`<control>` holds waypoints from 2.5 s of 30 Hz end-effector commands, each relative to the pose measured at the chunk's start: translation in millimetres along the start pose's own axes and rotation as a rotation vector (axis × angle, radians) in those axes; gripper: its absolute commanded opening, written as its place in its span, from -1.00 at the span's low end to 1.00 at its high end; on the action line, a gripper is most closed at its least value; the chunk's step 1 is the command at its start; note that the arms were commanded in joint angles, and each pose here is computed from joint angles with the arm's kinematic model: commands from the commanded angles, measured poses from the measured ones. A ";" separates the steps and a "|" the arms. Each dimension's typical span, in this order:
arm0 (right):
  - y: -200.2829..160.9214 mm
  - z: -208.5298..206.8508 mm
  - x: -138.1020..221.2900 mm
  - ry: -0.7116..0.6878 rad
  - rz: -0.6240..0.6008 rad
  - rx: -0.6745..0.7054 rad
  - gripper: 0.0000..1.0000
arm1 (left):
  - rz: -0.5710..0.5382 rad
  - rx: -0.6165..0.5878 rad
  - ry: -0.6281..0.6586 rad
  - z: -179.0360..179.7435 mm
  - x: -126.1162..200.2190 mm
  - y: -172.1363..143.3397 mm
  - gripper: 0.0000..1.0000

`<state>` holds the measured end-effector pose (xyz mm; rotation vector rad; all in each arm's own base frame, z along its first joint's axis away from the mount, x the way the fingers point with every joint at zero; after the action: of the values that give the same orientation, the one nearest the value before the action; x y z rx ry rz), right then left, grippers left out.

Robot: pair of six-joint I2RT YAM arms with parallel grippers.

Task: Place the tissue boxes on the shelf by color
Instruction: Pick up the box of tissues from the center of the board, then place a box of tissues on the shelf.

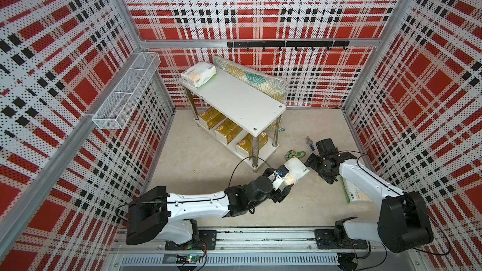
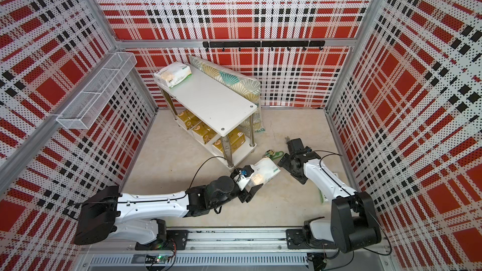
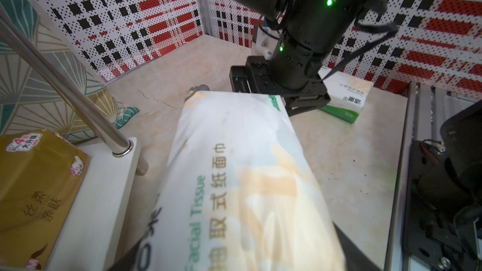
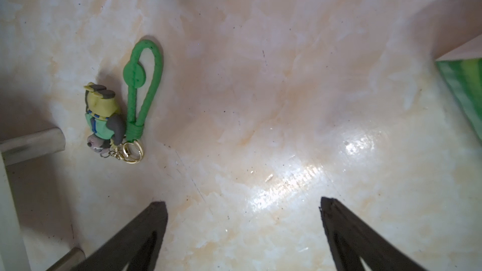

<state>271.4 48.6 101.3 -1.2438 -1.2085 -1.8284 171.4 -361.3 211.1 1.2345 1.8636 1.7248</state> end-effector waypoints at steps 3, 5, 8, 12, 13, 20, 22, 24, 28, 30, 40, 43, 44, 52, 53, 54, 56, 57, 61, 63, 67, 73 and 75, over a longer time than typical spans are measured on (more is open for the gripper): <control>8.3 -7.1 -3.4 -0.042 -0.057 0.063 1.00 | -0.082 0.065 -0.007 -2.3 14.3 47.1 0.48; 11.3 -7.2 -3.3 -0.047 -0.073 0.077 1.00 | -0.096 0.069 -0.011 -3.5 17.4 57.6 0.48; 17.0 -6.4 -1.8 -0.055 -0.095 0.092 1.00 | -0.100 0.076 -0.050 -8.5 20.0 71.1 0.49; 25.9 -0.5 0.1 -0.038 -0.123 0.095 1.00 | -0.108 0.070 -0.099 -16.4 23.1 88.5 0.49; 27.8 0.9 0.1 -0.034 -0.128 0.095 1.00 | -0.113 0.071 -0.108 -17.4 24.0 92.7 0.49; 38.0 7.3 -1.9 -0.024 -0.153 0.100 1.00 | -0.137 0.080 -0.160 -25.5 33.2 116.1 0.48; 40.7 7.7 -1.1 -0.028 -0.166 0.104 1.00 | -0.138 0.088 -0.170 -26.7 35.4 119.5 0.49; 42.8 8.4 -0.7 -0.028 -0.175 0.110 1.00 | -0.143 0.096 -0.176 -27.8 38.7 123.8 0.48; 44.9 9.8 -1.7 -0.029 -0.175 0.124 1.00 | -0.154 0.106 -0.170 -27.6 45.1 135.3 0.48; 45.6 10.3 -2.0 -0.029 -0.177 0.129 1.00 | -0.165 0.104 -0.170 -28.0 49.4 141.7 0.48; 49.2 12.7 -1.1 -0.028 -0.183 0.143 1.00 | -0.214 0.079 -0.187 -16.1 68.2 172.1 0.48; 49.6 13.2 -0.5 -0.024 -0.186 0.144 1.00 | -0.236 0.060 -0.168 -7.7 73.0 184.0 0.48; 49.9 13.7 -0.5 -0.022 -0.185 0.145 1.00 | -0.247 0.053 -0.165 -5.1 74.8 188.1 0.48; 50.7 13.6 0.3 -0.025 -0.188 0.155 1.00 | -0.318 0.040 -0.137 20.0 87.0 212.6 0.47; 50.3 13.5 0.0 -0.026 -0.187 0.157 1.00 | -0.327 0.040 -0.122 24.8 88.5 215.3 0.47; 50.2 13.4 0.4 -0.025 -0.187 0.156 1.00 | -0.333 0.037 -0.115 27.7 89.7 217.2 0.47; 50.3 13.5 0.2 -0.024 -0.189 0.157 1.00 | -0.350 0.034 -0.081 39.5 92.9 222.3 0.47; 50.4 13.6 0.1 -0.023 -0.190 0.157 1.00 | -0.357 0.028 -0.070 44.4 94.4 224.6 0.47; 49.5 15.4 -1.3 -0.011 -0.185 0.157 1.00 | -0.399 0.010 -0.014 67.7 101.7 238.0 0.47; 49.2 15.6 -2.3 -0.008 -0.184 0.157 1.00 | -0.420 0.004 -0.004 76.7 106.6 245.2 0.47; 46.5 14.8 -4.1 -0.006 -0.179 0.159 1.00 | -0.450 0.001 0.013 94.9 115.4 257.9 0.47; 43.3 14.3 -6.1 0.001 -0.175 0.165 1.00 | -0.439 0.007 0.065 129.0 122.6 264.5 0.47; 43.3 15.6 -6.7 0.009 -0.176 0.166 1.00 | -0.432 0.013 0.090 143.2 125.0 263.7 0.47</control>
<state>315.5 46.3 115.0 -1.0768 -1.4716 -1.8060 303.6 -211.2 444.3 0.7269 2.0476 1.5735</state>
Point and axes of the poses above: each gripper's point midway between its finger pads, its own x axis back along the fingers, its own z axis along the line the jaws close on, y = z × x, the point moved 3 cm from there along x, back along the fingers, and after that the axes turned 15 degrees about x, right-handed, at the moved point
